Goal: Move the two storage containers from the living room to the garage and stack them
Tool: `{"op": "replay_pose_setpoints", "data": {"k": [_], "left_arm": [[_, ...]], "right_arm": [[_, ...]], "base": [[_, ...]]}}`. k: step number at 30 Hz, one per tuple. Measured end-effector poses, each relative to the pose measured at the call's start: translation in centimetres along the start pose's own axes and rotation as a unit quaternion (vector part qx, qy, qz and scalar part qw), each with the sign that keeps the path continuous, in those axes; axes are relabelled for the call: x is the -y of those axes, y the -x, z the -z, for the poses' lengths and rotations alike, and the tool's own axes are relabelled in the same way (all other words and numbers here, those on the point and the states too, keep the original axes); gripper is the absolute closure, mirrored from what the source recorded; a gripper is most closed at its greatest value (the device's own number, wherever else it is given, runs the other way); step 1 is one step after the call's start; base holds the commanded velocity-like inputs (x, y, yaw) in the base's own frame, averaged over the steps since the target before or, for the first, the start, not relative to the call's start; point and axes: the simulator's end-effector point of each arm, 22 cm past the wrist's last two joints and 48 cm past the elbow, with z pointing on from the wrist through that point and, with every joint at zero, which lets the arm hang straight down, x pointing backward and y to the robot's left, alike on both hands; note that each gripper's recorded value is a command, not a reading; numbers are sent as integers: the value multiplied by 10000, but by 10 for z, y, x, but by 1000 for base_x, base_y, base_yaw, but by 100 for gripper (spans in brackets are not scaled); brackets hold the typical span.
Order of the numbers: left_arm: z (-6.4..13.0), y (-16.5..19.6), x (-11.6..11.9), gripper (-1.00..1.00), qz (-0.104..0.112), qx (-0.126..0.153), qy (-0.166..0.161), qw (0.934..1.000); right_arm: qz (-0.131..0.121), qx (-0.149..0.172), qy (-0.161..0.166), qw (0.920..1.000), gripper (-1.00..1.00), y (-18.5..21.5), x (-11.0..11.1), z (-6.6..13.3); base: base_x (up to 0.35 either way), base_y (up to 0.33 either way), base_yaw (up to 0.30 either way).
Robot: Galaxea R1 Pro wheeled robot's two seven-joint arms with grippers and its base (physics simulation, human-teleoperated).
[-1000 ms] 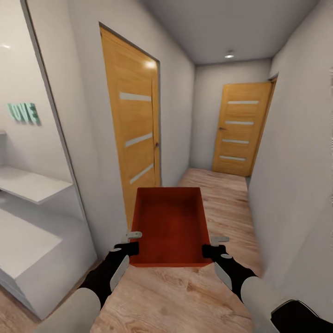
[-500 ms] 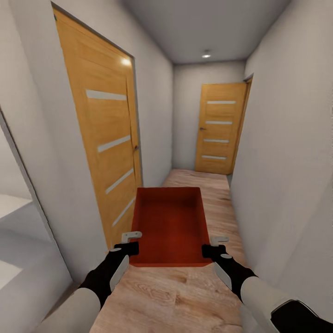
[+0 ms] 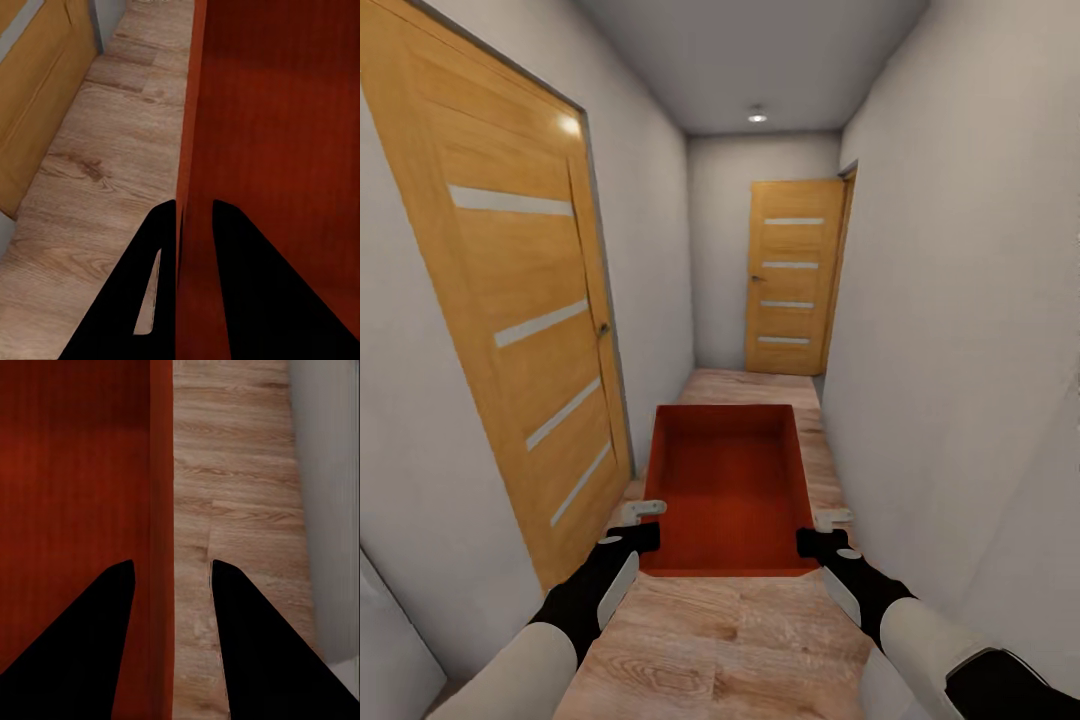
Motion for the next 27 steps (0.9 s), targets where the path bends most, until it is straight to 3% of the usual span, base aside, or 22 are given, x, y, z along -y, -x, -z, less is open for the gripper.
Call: {"op": "replay_pose_setpoints", "data": {"k": [5,27], "left_arm": [[0,0,0,100,-1,0,1,10000],[0,1,-1,100,10,5,2,10000]], "right_arm": [[0,0,0,10000,100,0,0,0],[1,5,5,10000,100,1,-1,0]], "base": [[322,0,-167],[322,0,-3]]}}
